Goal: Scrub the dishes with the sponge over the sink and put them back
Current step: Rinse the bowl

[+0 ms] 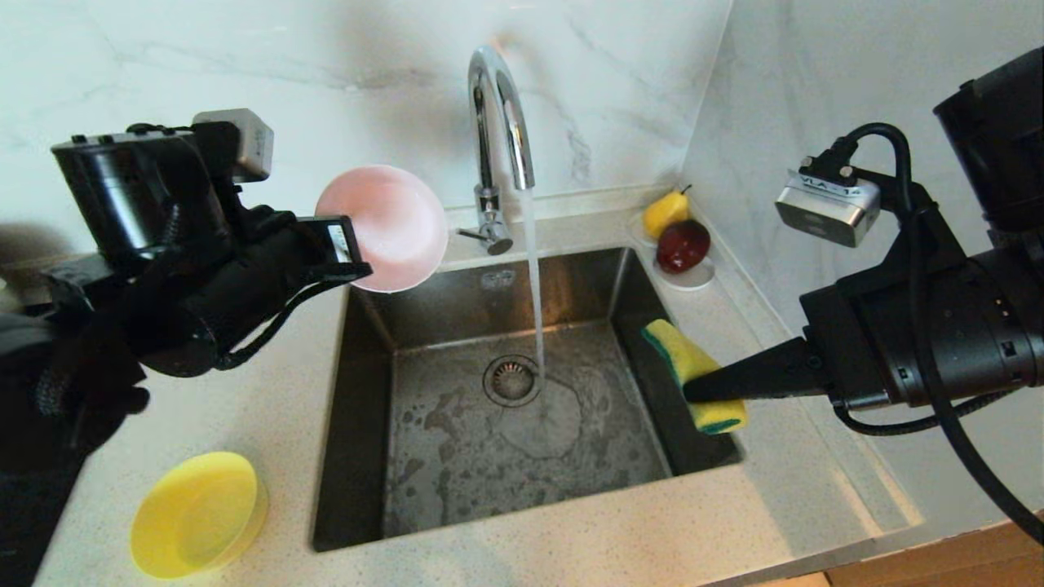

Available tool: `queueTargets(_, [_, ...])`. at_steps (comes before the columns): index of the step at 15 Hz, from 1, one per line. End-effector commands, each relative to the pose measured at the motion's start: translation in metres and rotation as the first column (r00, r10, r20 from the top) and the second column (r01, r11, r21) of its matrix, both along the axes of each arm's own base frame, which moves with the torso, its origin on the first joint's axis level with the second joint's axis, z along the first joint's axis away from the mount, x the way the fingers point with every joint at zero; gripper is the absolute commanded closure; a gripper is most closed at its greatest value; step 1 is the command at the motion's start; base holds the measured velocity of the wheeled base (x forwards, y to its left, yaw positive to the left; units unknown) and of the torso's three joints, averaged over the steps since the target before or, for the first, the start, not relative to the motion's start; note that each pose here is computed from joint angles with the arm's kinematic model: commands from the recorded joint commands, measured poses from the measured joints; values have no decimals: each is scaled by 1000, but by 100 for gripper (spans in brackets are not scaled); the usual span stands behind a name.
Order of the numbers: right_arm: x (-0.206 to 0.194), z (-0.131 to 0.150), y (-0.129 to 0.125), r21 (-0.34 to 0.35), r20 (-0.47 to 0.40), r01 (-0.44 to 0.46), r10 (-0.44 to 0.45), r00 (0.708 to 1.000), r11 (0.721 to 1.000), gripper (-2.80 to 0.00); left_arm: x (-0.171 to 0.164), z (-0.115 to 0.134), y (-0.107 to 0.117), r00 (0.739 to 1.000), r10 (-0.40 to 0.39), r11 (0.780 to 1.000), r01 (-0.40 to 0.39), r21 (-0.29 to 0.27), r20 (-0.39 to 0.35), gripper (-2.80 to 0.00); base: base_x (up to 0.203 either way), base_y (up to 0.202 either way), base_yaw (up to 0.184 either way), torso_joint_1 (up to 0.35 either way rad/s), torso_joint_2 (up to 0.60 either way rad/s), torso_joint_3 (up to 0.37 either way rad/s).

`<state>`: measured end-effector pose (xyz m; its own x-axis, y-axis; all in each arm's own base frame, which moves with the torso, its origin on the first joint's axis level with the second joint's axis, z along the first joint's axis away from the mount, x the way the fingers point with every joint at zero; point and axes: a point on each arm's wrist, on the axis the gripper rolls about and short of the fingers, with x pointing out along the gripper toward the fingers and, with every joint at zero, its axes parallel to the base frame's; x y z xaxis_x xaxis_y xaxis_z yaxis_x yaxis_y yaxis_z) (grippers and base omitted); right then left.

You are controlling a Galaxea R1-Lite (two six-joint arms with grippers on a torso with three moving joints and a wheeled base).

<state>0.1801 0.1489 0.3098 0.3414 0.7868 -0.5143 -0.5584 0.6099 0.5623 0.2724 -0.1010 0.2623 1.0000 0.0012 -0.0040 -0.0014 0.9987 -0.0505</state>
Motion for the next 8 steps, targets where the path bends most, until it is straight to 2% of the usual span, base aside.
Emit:
queueTargets(1, [0, -2, -1, -2, -12, 5, -5, 1000, 1000, 0, -21, 17, 22, 967, 50, 998, -60, -32, -250, 0, 0, 0, 0, 0, 0, 0])
queueTargets(3, [0, -1, -1, -2, -10, 6, -6, 1000, 1000, 0, -39, 49, 45, 935, 59, 977, -125, -170, -348, 0, 0, 0, 0, 0, 0, 0])
queueTargets(4, [1, -2, -1, -4, -9, 7, -7, 1000, 1000, 0, -43, 58, 65, 920, 93, 956, -189, -224, -381, 0, 0, 0, 0, 0, 0, 0])
queueTargets(6, [4, -3, -2, -9, -12, 20, -20, 1000, 1000, 0, -43, 59, 103, 884, 196, 893, -340, -295, -424, 0, 0, 0, 0, 0, 0, 0])
queueTargets(8, [7, -8, -3, -21, -26, 29, -29, 999, 999, 0, -40, 46, 137, 823, 302, 813, -486, -322, -481, 0, 0, 0, 0, 0, 0, 0])
